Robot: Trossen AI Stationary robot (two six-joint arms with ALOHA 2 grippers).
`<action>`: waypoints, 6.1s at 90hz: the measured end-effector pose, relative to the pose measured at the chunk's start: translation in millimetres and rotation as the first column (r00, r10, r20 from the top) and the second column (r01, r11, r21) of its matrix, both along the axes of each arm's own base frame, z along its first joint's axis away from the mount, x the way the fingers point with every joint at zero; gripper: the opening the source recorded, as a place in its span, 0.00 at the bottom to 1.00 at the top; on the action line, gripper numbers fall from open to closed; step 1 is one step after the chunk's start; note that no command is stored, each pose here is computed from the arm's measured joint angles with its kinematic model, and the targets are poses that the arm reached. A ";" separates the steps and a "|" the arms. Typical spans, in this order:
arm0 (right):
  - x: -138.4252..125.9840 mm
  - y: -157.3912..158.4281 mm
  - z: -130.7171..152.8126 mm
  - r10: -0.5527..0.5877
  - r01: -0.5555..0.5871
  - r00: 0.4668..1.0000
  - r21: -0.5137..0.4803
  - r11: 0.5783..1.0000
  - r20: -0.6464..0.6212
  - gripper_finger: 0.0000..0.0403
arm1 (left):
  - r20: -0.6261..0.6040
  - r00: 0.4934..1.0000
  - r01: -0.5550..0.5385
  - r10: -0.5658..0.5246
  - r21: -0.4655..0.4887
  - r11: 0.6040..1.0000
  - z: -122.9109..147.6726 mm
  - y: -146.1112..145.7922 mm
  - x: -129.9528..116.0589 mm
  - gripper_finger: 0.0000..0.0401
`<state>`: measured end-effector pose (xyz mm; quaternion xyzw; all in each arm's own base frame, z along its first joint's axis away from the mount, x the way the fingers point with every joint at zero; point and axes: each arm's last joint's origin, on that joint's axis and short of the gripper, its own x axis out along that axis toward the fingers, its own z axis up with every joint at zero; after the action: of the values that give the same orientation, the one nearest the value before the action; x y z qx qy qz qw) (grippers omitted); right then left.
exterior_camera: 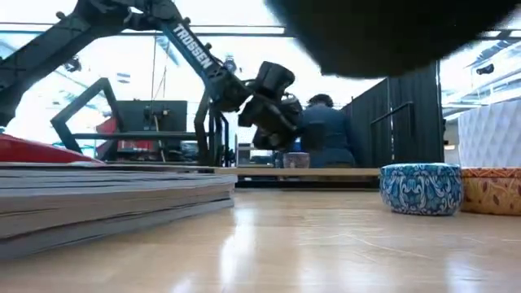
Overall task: Stock shelves
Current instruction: Remove the red scented candle from the shelf, then return to Home Position
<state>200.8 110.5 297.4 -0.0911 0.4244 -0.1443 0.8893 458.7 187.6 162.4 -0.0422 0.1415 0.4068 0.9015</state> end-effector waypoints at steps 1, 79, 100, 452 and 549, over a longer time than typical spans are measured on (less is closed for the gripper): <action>0.2 -0.2 0.0 -0.001 0.001 1.000 0.000 1.000 0.000 0.49 | -0.006 1.000 0.000 0.000 -0.002 1.000 0.2 0.3 0.8 0.82; 0.5 -1.2 -0.7 0.003 -0.002 1.000 0.018 1.000 -0.018 0.49 | -0.248 0.965 0.074 -0.079 -0.030 0.997 7.9 -33.3 30.7 0.79; 0.4 -1.2 -0.7 0.003 -0.002 1.000 0.018 1.000 -0.018 0.49 | -0.268 0.962 0.040 -0.056 -0.064 0.997 8.8 -33.9 29.6 0.78; -53.6 -15.4 51.3 -0.178 0.094 0.951 0.313 0.945 0.254 0.24 | -0.220 0.746 0.615 -0.629 -0.138 0.777 162.7 -294.4 -56.2 0.40; -109.1 -123.2 -10.1 -0.257 -0.196 0.725 0.548 0.813 0.639 0.18 | 0.404 0.829 0.439 -0.386 -0.044 0.897 124.6 -177.1 -351.0 0.23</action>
<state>91.7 -12.6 287.3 0.2523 0.0886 -0.0463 0.9625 107.6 10.5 287.0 -0.1505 -0.0052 0.1751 0.9730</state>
